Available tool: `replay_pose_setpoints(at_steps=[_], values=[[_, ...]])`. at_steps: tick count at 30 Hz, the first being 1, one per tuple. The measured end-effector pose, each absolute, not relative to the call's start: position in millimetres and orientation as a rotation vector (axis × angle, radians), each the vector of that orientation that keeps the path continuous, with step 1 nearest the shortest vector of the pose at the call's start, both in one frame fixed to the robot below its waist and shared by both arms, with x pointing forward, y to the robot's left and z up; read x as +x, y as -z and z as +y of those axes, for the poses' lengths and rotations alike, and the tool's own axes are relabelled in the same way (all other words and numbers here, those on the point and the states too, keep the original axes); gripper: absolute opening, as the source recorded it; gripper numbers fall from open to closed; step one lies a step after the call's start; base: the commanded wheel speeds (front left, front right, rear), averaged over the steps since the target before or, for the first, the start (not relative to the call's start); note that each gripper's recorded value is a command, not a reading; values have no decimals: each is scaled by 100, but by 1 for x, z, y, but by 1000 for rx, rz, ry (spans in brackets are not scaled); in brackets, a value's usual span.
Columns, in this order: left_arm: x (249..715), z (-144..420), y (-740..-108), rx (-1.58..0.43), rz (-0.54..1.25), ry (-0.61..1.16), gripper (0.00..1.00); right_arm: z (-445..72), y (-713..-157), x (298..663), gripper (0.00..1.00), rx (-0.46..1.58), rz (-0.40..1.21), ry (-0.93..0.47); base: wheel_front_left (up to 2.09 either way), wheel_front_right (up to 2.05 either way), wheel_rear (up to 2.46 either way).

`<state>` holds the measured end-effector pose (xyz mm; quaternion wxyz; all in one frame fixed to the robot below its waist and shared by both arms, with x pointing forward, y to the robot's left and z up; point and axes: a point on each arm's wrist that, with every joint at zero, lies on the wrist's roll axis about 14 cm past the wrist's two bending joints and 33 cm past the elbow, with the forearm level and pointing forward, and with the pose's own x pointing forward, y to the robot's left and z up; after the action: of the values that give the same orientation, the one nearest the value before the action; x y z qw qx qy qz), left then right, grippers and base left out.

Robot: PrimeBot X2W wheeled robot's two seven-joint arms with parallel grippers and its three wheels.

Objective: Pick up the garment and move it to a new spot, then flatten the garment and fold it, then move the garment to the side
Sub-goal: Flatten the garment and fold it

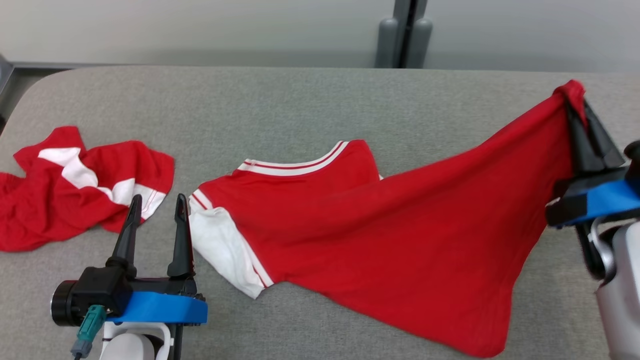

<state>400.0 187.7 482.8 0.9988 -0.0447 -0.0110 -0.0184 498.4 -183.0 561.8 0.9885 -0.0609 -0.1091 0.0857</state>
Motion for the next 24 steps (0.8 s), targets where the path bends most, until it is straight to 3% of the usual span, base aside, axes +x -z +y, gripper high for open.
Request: replay_pose_setpoints(at_steps=[15,16,17,24], values=[[401,215,-469,-88,18,-47,100,-205,-524,606,0,-194,-55,-108,0,0,0],[401,216,-468,-88,22,-51,100,-206,-518,609,6,-187,-35,-100,0,0,0],[400,217,-467,-88,26,-56,100,-207,-509,610,100,-183,-7,-94,0,0,0],[402,217,-466,-88,27,-62,100,-203,-499,609,100,-169,33,-90,0,0,0]])
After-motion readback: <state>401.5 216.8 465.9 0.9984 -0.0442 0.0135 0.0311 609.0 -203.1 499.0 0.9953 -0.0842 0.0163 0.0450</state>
